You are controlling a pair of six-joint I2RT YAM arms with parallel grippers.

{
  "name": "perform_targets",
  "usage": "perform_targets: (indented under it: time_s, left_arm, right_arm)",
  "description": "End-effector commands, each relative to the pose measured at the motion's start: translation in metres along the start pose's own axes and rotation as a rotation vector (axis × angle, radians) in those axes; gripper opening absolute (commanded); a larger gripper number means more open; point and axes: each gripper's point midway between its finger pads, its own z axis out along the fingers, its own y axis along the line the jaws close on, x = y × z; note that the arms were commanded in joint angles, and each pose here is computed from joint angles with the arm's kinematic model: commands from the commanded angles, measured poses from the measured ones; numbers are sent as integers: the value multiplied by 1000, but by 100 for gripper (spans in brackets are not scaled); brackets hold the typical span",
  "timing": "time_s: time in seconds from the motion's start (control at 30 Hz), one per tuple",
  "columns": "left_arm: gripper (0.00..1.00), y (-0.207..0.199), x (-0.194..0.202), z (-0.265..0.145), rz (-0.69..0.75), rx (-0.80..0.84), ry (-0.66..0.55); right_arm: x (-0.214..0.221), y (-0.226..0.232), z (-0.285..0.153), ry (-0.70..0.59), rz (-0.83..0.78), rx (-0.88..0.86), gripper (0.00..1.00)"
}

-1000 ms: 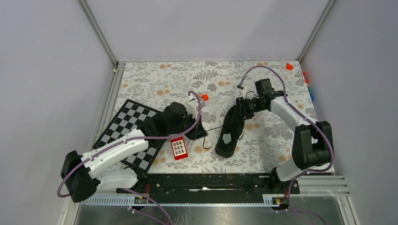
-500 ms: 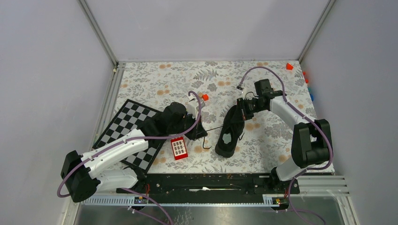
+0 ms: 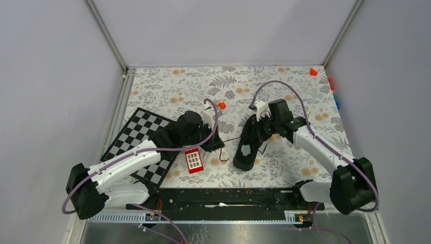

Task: Tie the shoes
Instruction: Cross the shoelace with the shoelace.

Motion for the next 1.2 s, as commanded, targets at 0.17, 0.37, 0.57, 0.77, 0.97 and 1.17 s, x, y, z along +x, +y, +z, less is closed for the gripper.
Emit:
perform_targets:
  time_s: [0.17, 0.37, 0.57, 0.77, 0.97, 1.17]
  left_arm:
    - [0, -7, -17, -7, 29, 9, -61]
    - [0, -7, -17, -8, 29, 10, -66]
    - [0, -6, -16, -10, 31, 5, -66]
    - [0, -6, -15, -9, 30, 7, -64]
    - [0, -9, -15, -7, 27, 21, -60]
    - [0, -10, -16, -4, 23, 30, -58]
  right_arm:
    - [-14, -45, -2, -193, -294, 518, 0]
    - [-30, -65, -14, -288, -326, 751, 0]
    - [-55, -59, -32, -412, -347, 784, 0]
    - [-62, -45, -23, -419, -345, 691, 0]
    - [-68, -56, -17, -506, -361, 764, 0]
    - [-86, -63, -25, -606, -345, 941, 0]
